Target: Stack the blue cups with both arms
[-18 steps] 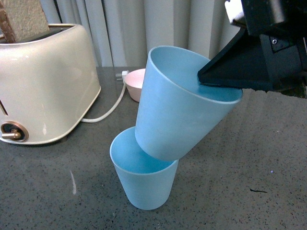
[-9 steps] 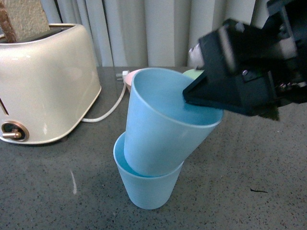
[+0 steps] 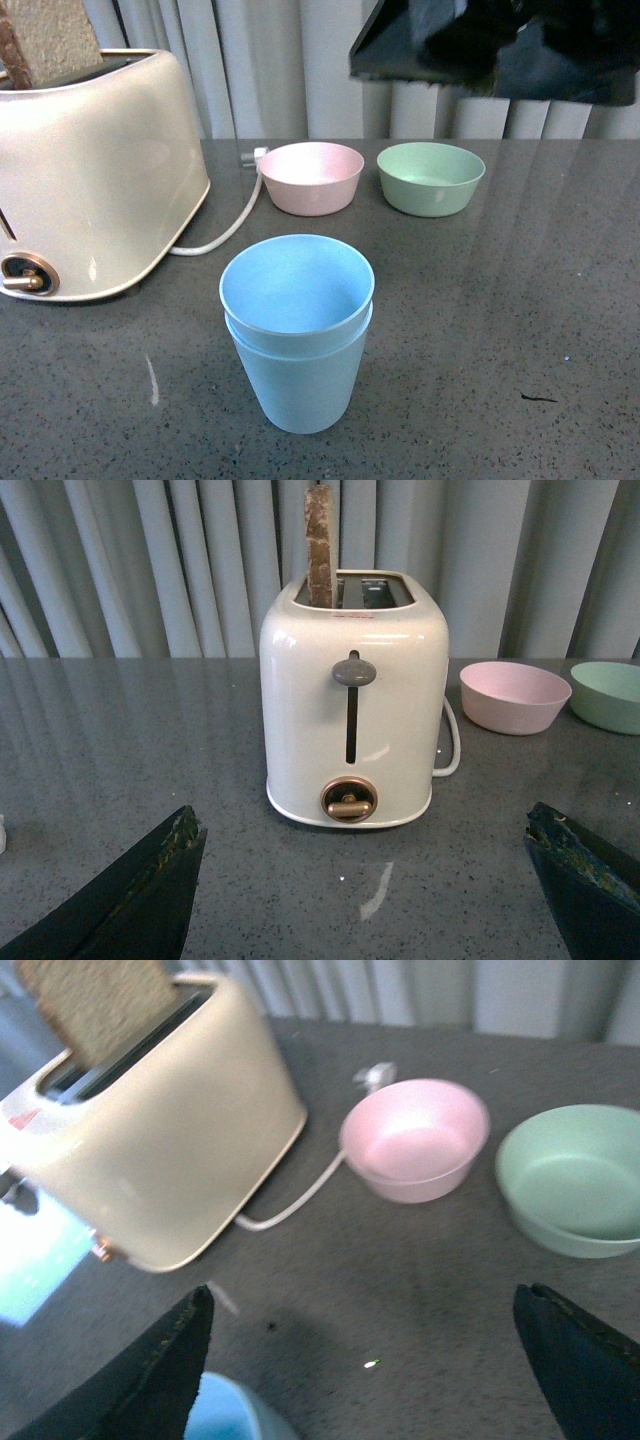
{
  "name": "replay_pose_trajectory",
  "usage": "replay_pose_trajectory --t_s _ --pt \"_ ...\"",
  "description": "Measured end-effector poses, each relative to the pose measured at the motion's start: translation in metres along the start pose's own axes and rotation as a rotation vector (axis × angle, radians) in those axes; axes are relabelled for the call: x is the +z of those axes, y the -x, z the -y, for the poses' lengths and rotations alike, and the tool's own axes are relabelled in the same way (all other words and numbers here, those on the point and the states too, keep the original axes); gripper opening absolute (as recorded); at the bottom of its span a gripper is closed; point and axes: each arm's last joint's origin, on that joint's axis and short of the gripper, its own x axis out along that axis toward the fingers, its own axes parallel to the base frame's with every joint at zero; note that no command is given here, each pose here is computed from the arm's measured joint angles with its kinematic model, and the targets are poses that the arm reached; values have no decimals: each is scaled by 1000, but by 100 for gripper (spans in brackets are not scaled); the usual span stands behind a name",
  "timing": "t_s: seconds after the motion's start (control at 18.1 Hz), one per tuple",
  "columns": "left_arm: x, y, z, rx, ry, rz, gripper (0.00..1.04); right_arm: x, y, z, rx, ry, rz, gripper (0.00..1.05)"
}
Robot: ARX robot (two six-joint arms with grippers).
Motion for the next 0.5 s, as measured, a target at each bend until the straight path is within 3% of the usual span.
replay_pose_trajectory --t_s 0.06,0.22,0.39,0.5 --pt "0 0 0 1 0 0 98 5 18 27 -114 -76 78 100" --pt "0 0 0 0 0 0 98 8 33 57 -265 -108 217 96" --pt "0 0 0 0 0 0 98 -17 64 78 -532 8 428 76" --pt "0 0 0 1 0 0 98 -41 101 85 -613 52 462 60"
